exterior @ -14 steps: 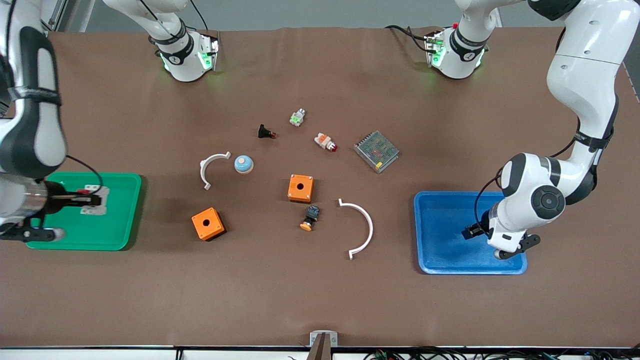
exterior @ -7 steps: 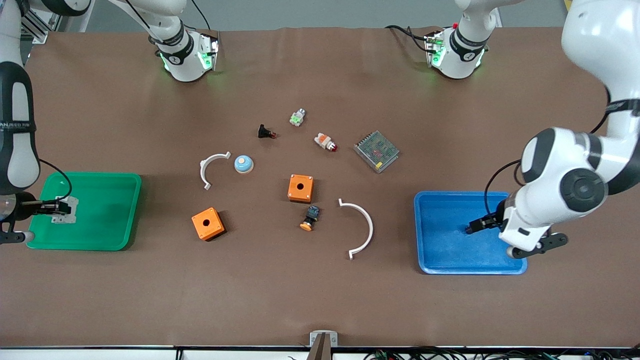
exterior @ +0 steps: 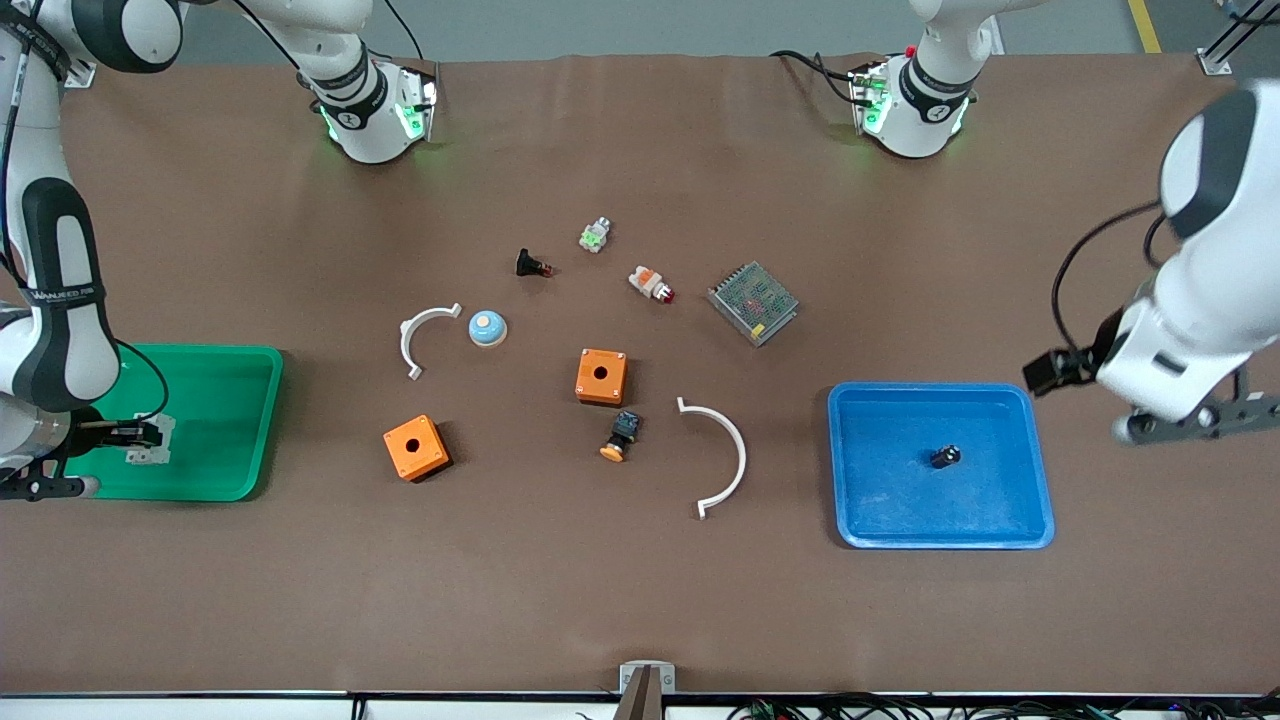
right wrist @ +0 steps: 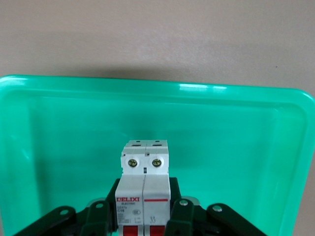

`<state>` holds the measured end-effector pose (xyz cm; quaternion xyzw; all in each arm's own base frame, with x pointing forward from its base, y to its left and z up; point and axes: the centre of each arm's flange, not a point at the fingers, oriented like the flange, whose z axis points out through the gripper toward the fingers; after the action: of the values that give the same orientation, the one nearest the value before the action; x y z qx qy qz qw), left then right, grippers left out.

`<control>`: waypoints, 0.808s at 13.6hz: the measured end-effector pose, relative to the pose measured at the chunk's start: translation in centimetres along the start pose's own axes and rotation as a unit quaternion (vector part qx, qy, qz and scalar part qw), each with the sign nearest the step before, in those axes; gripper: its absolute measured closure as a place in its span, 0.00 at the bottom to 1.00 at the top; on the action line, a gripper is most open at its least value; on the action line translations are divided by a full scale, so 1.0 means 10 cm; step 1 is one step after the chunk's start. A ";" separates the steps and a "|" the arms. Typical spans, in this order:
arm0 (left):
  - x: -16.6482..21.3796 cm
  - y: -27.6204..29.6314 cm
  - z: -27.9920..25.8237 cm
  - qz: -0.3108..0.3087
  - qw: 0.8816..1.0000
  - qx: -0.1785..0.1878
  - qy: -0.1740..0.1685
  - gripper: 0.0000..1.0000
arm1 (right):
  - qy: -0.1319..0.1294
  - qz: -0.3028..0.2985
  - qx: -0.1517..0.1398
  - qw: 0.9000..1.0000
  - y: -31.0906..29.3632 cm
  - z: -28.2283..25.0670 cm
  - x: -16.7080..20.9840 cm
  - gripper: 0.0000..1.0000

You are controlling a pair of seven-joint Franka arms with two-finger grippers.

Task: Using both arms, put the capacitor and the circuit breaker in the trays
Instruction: 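Lower the capacitor into the blue tray and open the left gripper, then lower the breaker into the green tray and open the right gripper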

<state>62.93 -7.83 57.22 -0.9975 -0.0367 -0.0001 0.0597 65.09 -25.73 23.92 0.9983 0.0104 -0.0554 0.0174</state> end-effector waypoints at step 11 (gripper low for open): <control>-0.82 -0.51 -0.76 0.059 0.997 -0.044 -0.010 0.00 | -0.008 0.007 0.005 1.000 0.03 0.33 -0.18 0.44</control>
<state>54.45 -4.27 65.39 -0.9996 0.0213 0.0121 0.0153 62.97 -26.17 20.84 0.9979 0.0033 -0.0629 0.0129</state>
